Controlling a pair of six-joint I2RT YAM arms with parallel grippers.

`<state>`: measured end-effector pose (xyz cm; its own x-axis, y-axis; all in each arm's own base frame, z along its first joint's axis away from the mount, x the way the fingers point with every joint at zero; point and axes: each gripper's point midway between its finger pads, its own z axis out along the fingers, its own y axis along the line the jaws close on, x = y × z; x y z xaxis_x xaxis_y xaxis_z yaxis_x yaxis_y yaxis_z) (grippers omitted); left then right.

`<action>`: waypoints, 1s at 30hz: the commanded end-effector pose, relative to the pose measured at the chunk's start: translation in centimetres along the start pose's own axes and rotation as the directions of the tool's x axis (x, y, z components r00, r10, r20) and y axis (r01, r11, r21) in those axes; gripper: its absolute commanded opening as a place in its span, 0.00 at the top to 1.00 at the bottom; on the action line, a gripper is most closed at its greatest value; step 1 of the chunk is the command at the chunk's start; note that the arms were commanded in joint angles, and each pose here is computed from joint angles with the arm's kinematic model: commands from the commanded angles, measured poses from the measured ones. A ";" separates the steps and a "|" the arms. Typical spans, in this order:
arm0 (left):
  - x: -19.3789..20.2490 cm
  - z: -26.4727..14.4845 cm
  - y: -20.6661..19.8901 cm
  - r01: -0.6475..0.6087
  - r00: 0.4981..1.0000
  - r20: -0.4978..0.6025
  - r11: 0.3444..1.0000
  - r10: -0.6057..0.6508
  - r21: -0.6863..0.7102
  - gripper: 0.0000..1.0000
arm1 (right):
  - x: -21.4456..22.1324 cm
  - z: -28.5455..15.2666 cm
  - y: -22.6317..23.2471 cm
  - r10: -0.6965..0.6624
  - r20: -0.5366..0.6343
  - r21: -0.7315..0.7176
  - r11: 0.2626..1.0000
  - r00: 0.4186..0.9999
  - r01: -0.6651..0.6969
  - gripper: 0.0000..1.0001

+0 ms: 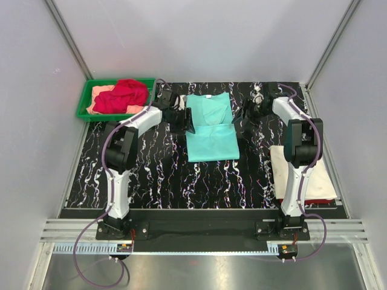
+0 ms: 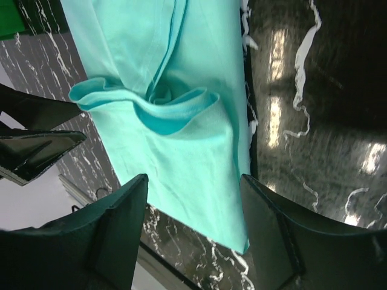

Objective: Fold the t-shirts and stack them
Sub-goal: Fold the tshirt

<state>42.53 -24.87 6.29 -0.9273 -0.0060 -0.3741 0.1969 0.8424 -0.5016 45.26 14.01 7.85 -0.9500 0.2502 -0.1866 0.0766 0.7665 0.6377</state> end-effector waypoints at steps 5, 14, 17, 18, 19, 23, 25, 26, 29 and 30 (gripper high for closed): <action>-4.3 1.0 -0.8 -0.048 0.992 0.118 0.998 0.045 0.027 0.44 | -2.7 2.2 -0.1 -0.082 0.047 -0.026 0.996 0.995 0.084 0.41; -4.9 1.8 -0.3 -0.033 0.990 0.137 0.999 0.030 0.023 0.52 | -3.6 4.2 -0.4 -0.073 0.062 -0.065 0.995 0.995 0.077 0.47; -4.9 2.4 -0.3 -0.017 0.991 0.133 0.999 0.012 0.042 0.59 | -4.2 4.3 0.1 -0.068 0.072 -0.082 0.994 0.995 0.074 0.50; -5.0 2.4 -0.3 -0.015 0.991 0.137 0.999 0.009 0.044 0.61 | -4.4 4.6 0.3 -0.073 0.073 -0.088 0.993 0.995 0.080 0.51; -5.1 2.6 -0.3 -0.009 0.990 0.140 0.999 0.003 0.046 0.66 | -4.5 4.7 0.4 -0.067 0.072 -0.093 0.993 0.995 0.073 0.56; -5.6 3.4 0.3 0.007 0.990 0.140 1.000 -0.010 0.024 0.87 | -4.8 5.4 -0.4 -0.035 0.069 -0.055 0.998 0.997 0.039 0.86; -5.6 3.7 0.9 0.013 0.991 0.130 1.000 -0.012 -0.004 0.94 | -5.0 5.9 -1.4 -0.015 0.075 -0.007 1.000 0.997 0.016 0.95; -5.9 3.9 1.0 0.011 0.991 0.133 1.000 -0.009 -0.011 0.97 | -5.0 5.9 -1.6 -0.014 0.079 0.001 1.000 0.997 0.014 0.97; -6.6 3.8 1.9 0.001 0.988 0.154 0.998 0.010 -0.069 0.98 | -5.3 6.1 -2.6 -0.005 0.094 0.052 0.999 0.996 0.000 0.98; -6.6 3.6 2.1 -0.004 0.988 0.153 0.997 0.017 -0.083 0.97 | -5.3 6.0 -2.7 -0.006 0.099 0.062 0.998 0.995 0.000 0.98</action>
<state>48.00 -25.84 3.23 -0.9044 -0.0716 -0.4207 0.1592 0.8580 -0.4883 50.70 14.65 2.28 -0.9329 0.2845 -0.2207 0.0864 0.7719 0.6299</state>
